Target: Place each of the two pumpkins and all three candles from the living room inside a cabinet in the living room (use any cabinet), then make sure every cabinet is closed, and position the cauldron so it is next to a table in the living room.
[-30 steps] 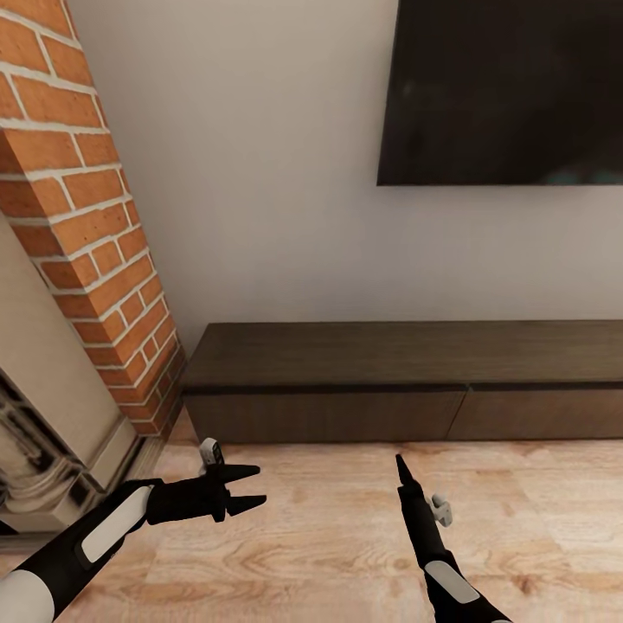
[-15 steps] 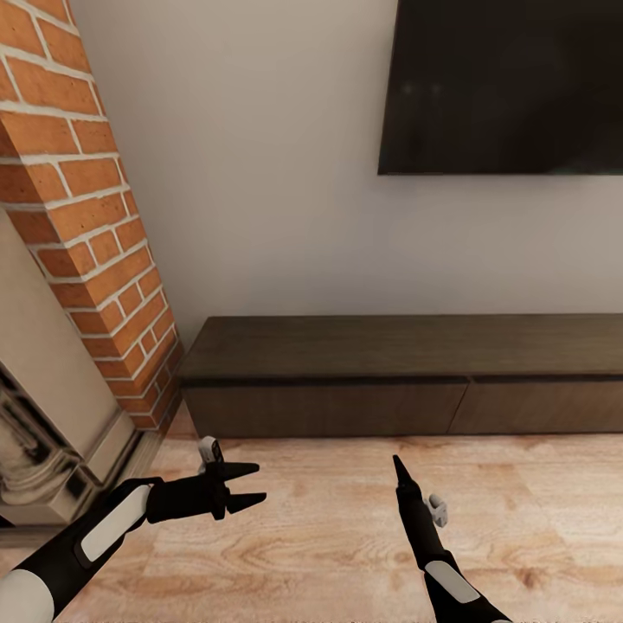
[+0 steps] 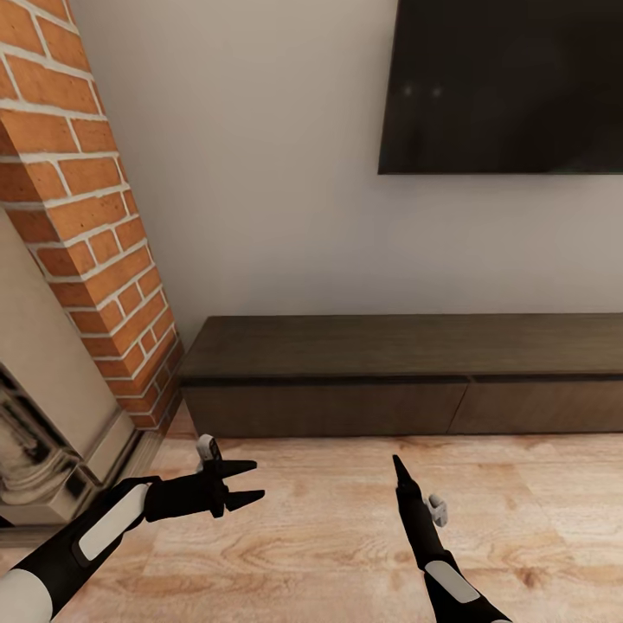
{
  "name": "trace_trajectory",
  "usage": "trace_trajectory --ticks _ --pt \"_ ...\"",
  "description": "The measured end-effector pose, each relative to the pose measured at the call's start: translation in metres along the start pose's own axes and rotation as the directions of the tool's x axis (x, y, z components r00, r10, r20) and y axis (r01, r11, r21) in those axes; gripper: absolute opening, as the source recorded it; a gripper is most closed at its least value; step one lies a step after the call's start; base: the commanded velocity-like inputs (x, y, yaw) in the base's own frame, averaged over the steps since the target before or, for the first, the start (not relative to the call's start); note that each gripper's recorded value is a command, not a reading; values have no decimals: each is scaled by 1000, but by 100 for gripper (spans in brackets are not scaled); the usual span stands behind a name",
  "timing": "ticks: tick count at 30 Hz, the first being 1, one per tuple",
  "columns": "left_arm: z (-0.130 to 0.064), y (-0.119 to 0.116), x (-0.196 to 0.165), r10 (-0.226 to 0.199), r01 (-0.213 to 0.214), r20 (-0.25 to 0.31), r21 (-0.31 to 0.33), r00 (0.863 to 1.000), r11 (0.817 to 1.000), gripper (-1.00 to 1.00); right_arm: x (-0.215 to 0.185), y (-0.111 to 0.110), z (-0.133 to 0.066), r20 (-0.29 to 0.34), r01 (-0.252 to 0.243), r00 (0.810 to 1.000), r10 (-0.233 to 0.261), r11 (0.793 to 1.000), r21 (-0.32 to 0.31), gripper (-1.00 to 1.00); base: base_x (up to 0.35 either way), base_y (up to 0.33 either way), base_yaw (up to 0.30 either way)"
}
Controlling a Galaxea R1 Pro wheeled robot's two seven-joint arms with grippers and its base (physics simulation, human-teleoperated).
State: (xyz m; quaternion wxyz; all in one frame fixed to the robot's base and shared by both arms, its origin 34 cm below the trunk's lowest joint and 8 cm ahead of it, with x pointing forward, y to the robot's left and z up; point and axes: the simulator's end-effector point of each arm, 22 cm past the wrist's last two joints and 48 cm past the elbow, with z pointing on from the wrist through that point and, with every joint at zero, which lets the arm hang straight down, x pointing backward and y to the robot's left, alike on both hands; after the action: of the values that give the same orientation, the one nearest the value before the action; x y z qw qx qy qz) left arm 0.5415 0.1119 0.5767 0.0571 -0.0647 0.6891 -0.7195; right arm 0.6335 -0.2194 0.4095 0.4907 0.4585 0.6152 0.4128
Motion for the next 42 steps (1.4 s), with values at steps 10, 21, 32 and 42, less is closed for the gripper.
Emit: trace_trajectory --ticks 10,21,32,42 --pt "1 2 2 -2 2 -6 -4 1000 1000 100 1 1 0 0 -1 1000 1 1000 -1 100 253 0 0" --pt "3 6 4 -7 7 -11 -14 1000 1000 100 1 0 0 0 -1 1000 1 1000 0 100 327 0 0" --pt "2 6 4 -7 7 -10 -16 1000 1000 100 1 0 0 0 -2 1000 2 1000 0 100 261 0 0" --pt "9 12 16 -17 16 -46 -27 999 999 100 2 -5 -1 -1 -2 1000 2 1000 17 100 16 0 0"
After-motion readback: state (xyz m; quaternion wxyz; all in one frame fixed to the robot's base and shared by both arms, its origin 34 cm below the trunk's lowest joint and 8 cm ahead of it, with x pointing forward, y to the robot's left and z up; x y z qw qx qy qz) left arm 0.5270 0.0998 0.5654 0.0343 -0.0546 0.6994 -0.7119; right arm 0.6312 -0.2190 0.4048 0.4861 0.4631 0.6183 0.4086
